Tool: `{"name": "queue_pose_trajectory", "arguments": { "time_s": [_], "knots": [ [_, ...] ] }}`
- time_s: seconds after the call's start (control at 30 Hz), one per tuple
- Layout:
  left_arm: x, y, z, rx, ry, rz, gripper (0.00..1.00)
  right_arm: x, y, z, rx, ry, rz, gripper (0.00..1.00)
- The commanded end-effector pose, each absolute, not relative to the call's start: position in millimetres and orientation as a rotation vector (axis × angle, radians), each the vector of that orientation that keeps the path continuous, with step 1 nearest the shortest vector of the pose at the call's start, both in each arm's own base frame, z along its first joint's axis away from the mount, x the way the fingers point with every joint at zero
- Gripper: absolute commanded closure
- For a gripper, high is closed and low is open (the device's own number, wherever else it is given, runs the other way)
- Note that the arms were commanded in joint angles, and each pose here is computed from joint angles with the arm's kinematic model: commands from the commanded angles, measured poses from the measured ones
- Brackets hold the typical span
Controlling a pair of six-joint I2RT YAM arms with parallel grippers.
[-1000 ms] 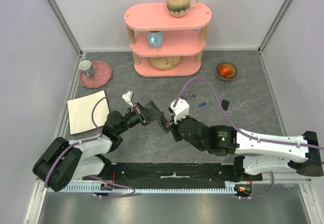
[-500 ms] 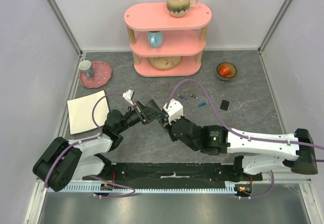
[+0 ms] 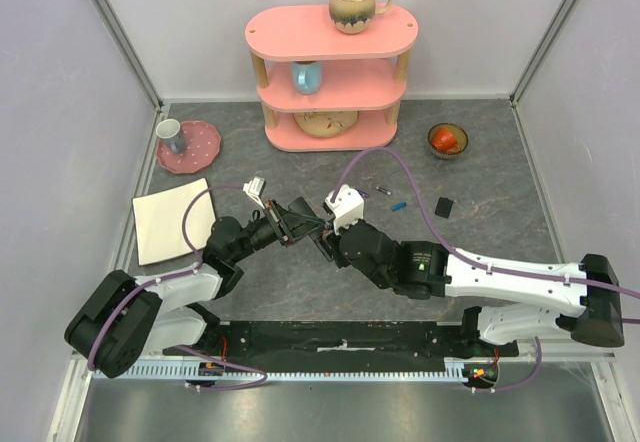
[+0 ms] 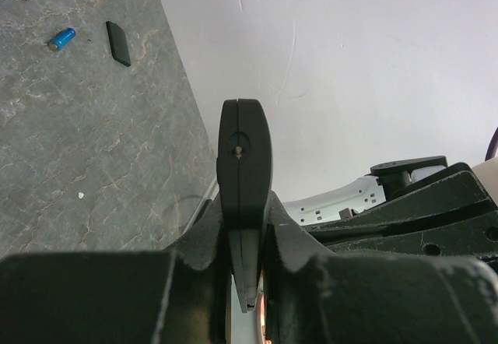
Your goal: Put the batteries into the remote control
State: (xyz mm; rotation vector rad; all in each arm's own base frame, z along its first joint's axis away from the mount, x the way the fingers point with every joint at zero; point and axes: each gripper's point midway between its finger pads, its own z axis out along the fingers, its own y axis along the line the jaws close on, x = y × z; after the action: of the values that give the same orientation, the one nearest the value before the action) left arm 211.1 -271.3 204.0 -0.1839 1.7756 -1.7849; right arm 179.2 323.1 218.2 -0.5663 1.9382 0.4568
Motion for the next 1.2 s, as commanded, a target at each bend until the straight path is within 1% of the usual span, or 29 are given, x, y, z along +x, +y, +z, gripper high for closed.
{"name": "queue_pose_trajectory", "arguments": {
  "time_s": [0.0,0.2,0.53,0.73,1.0,1.17],
  "knots": [
    [209,-274,227,-0.14,1.701,-1.842,0.98,183,335,235,-0.528,1.894,0.516,1.0],
    [210,-275,230,-0.139,1.69,-1.851,0.98,181,337,227,-0.54,1.908,0.52,1.0],
    [212,-275,236,-0.132,1.673,-1.854,0.98,175,323,209,-0.543,1.943,0.509,1.0],
    [213,-275,238,-0.133,1.668,-1.851,0.98,172,320,208,-0.547,1.949,0.52,1.0],
    [216,-274,239,-0.144,1.652,-1.84,0.98,158,339,200,-0.634,1.997,0.605,1.0],
    [215,-273,242,-0.143,1.637,-1.845,0.98,154,343,191,-0.664,2.026,0.605,1.0]
  ]
}}
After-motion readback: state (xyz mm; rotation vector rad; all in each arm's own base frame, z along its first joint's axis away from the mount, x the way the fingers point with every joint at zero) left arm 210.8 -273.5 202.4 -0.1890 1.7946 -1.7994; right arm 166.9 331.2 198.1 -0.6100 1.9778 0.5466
